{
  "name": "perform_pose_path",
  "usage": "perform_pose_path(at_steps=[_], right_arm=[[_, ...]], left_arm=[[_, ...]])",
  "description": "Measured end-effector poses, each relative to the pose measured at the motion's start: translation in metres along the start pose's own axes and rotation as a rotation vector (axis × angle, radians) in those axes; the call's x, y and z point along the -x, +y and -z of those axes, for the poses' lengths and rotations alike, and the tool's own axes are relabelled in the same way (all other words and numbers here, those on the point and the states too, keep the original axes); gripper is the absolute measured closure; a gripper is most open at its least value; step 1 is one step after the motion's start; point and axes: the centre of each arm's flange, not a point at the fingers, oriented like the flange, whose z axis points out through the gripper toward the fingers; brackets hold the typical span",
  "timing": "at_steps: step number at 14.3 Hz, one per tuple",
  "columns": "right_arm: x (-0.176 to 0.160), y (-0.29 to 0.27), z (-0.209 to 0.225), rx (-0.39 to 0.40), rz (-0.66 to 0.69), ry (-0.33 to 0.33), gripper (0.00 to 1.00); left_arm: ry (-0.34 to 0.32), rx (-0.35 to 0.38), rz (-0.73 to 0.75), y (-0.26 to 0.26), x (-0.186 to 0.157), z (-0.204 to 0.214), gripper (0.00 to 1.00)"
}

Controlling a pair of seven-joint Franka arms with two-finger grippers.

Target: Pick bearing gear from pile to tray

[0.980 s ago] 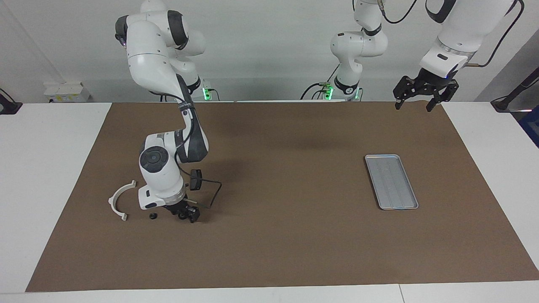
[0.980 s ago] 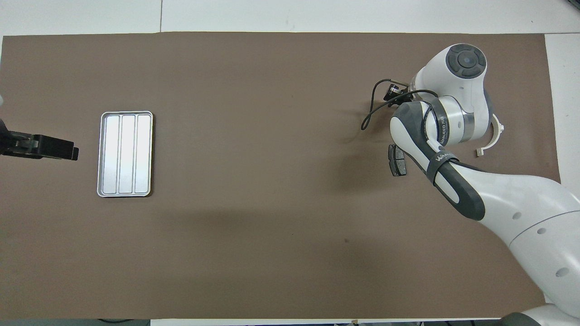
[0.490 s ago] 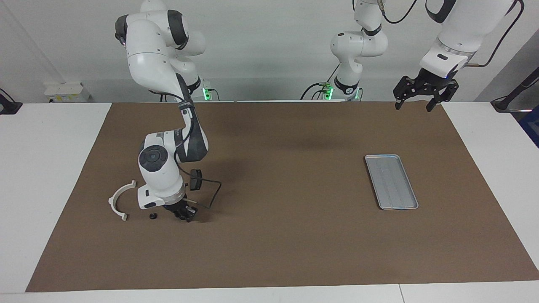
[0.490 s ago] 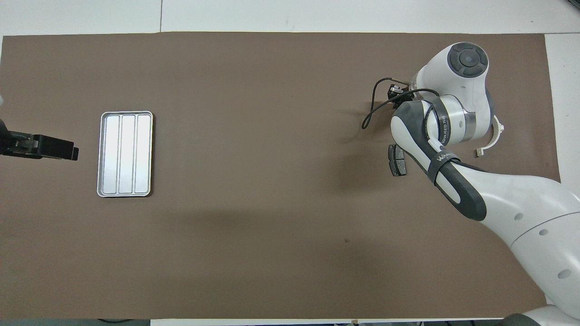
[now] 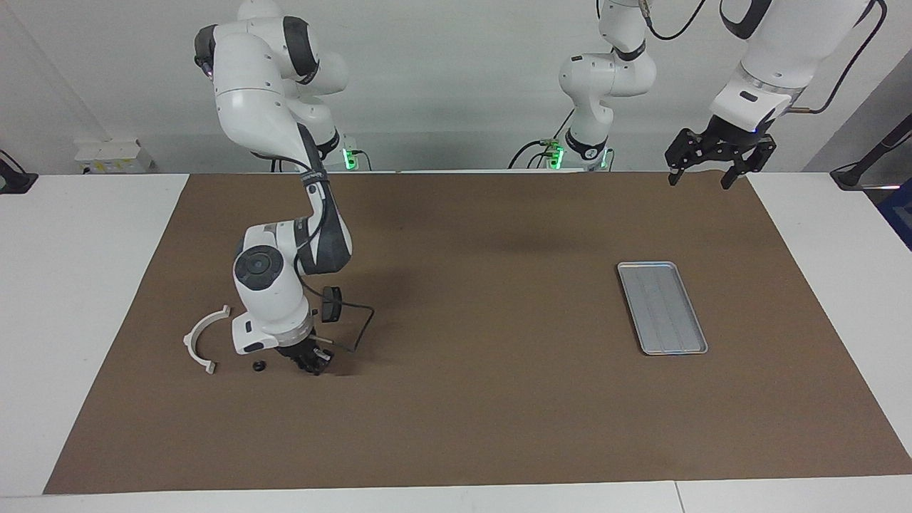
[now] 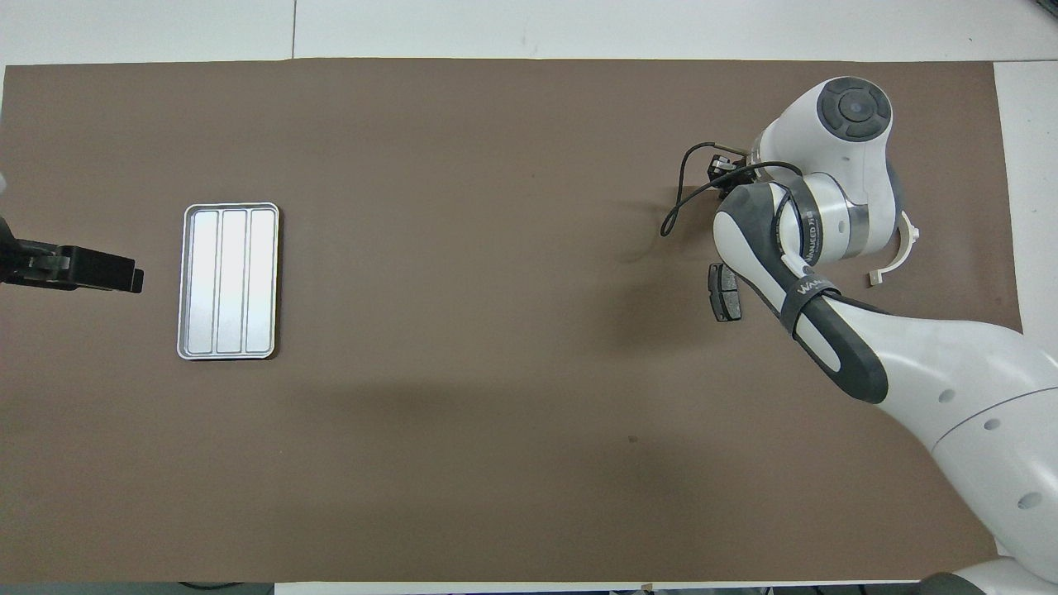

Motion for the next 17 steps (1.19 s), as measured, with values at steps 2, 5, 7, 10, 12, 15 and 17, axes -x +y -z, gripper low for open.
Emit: perform_pose_path(at_steps=[2,5,7,10,12,15,17], right_arm=[[-0.001,0.001,0.000,0.000,0.024,0.000,0.65],[-0.003,0.004,0.007,0.009,0.051,-0.008,0.65],[-0.004,0.005,0.024,0.019,0.077,-0.017,0.65],[0.000,0.010,0.069,0.034,0.115,-0.029,0.65],[0.007,0.015,0.108,0.044,0.131,-0.035,0.65],[0.020,0.020,0.165,0.056,0.149,-0.042,0.65],[0.030,0.020,0.201,0.062,0.157,-0.048,0.65]], left_arm=[[0.000,0.000,0.000,0.000,0.000,0.000,0.00],[0.000,0.000,0.000,0.000,0.000,0.000,0.00],[0.000,0.000,0.000,0.000,0.000,0.000,0.00],[0.000,0.000,0.000,0.000,0.000,0.000,0.00],[0.000,0.000,0.000,0.000,0.000,0.000,0.00],[-0.001,0.000,0.000,0.000,0.000,0.000,0.00],[-0.001,0.000,0.000,0.000,0.000,0.000,0.00]])
